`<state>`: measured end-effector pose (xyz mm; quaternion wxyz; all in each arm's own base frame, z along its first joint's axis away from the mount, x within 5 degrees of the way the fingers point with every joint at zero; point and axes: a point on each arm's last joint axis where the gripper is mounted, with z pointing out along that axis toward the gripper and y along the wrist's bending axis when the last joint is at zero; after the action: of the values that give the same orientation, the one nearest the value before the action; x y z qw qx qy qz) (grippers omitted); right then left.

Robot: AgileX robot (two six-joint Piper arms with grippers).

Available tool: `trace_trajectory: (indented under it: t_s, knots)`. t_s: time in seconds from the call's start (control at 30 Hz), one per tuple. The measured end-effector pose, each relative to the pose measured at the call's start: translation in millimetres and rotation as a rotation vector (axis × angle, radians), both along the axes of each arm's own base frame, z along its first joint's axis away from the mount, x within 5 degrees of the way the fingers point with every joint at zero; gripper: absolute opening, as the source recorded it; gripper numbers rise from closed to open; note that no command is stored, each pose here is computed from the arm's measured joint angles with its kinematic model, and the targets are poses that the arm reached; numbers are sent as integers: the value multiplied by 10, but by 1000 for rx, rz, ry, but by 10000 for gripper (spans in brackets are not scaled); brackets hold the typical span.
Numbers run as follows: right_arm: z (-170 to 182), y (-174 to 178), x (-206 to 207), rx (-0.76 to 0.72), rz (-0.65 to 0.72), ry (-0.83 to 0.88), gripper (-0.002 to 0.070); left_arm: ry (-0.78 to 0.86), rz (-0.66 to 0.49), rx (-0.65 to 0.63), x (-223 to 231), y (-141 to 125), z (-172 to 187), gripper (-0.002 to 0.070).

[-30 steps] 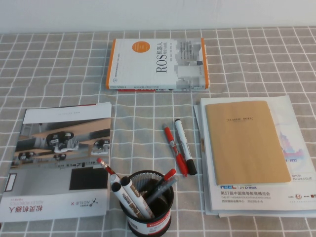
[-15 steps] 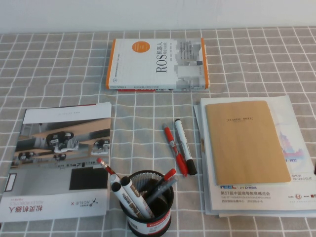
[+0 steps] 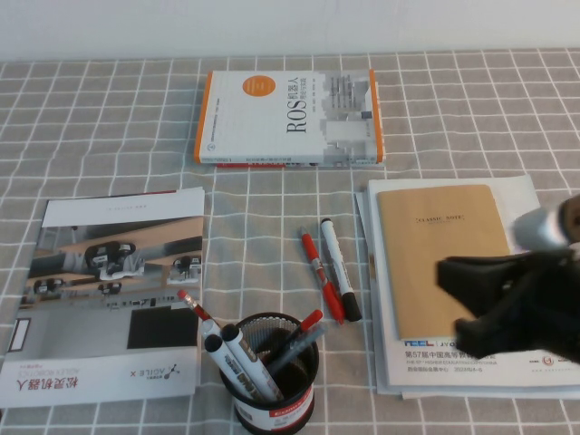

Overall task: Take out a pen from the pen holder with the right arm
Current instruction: 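Take a marker out of the pen holder and lay it on the table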

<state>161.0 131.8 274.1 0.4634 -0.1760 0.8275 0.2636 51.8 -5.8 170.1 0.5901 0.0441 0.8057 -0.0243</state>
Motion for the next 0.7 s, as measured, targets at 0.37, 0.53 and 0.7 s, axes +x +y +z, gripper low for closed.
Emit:
trace_trajectory:
  t_s: [0.37, 0.53, 0.7]
  knots:
    - [-136, 442, -251, 83, 116, -287, 76, 0, 0, 0, 0, 0, 0, -4]
    - [-250, 453, -363, 82, 152, -312, 244, 0, 0, 0, 0, 0, 0, -4]
    - [-355, 491, -361, 70, 162, -294, 428, 0, 0, 0, 0, 0, 0, -4]
